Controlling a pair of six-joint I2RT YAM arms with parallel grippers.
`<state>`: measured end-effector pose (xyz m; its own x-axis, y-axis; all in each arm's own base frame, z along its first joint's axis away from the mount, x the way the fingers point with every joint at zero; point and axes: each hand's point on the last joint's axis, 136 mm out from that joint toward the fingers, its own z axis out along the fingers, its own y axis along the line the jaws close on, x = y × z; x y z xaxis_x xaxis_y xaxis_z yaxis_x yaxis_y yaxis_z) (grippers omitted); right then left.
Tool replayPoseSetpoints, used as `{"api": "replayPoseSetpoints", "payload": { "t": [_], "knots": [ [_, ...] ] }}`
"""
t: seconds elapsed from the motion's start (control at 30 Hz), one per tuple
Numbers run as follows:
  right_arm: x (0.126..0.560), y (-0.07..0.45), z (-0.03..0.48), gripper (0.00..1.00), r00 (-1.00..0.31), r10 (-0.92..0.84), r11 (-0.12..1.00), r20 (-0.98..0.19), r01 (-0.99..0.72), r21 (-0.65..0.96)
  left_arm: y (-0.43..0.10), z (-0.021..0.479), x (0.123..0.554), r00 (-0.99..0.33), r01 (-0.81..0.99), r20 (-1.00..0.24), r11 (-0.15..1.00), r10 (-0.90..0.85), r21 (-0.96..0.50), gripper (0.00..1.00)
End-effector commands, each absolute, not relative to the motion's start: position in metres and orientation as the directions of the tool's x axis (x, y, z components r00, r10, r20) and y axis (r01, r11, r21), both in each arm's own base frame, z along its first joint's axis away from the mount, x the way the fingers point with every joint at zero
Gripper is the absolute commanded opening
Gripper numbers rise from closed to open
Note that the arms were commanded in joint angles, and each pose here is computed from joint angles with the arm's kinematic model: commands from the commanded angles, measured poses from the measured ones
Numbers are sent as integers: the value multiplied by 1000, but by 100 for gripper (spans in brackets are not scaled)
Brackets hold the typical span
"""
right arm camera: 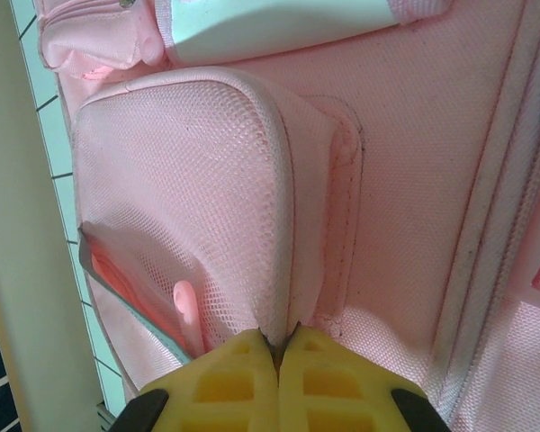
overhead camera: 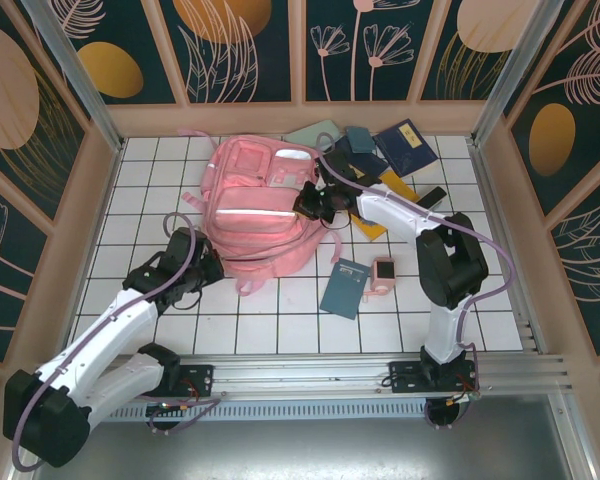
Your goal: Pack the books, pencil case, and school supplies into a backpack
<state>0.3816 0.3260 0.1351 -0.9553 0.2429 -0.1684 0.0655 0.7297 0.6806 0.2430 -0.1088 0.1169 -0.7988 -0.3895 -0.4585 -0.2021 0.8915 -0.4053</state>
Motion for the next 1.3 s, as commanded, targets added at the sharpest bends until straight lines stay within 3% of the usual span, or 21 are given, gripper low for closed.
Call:
{"api": "replayPoseSetpoints", "payload": {
  "t": [0.0,0.13,0.3,0.43,0.53,0.63,0.7,0.77,0.83,1.07,1.13,1.27],
  "knots": [
    [402,300,169,0,-924,280,727,-262,26,687,-93,97,241,-789,-289,-423,876,-446,-385,0],
    [403,291,168,0,-921,274,740,-278,17,672,-80,88,247,-750,-351,-414,841,-516,-412,0],
    [409,285,165,0,-920,256,746,-298,-9,666,-89,109,254,-735,-279,-458,838,-500,-469,0],
    [416,297,151,32,-939,208,754,-276,-26,656,-100,119,251,-756,-224,-446,830,-479,-511,0],
    [418,306,155,50,-935,190,745,-301,-62,664,-107,117,246,-768,-213,-417,809,-486,-549,0],
    [415,293,175,64,-889,220,791,-401,-78,607,-104,118,242,-762,-213,-425,808,-489,-550,0],
    [410,273,180,67,-860,265,821,-437,-37,570,-100,124,241,-744,-211,-447,810,-496,-548,0],
    [408,242,168,66,-837,330,855,-437,69,515,-97,129,241,-733,-207,-462,811,-499,-547,0],
    [407,211,145,57,-820,379,880,-428,176,441,-97,131,239,-731,-204,-465,810,-500,-550,0],
    [408,206,74,5,-867,375,897,-327,250,365,-101,133,234,-734,-186,-455,793,-505,-581,0],
    [413,213,59,0,-884,357,903,-301,243,355,-106,137,233,-742,-161,-451,785,-496,-599,0],
    [429,239,43,0,-913,298,915,-278,189,357,-120,143,229,-766,-103,-447,774,-462,-625,0]
  ]
}}
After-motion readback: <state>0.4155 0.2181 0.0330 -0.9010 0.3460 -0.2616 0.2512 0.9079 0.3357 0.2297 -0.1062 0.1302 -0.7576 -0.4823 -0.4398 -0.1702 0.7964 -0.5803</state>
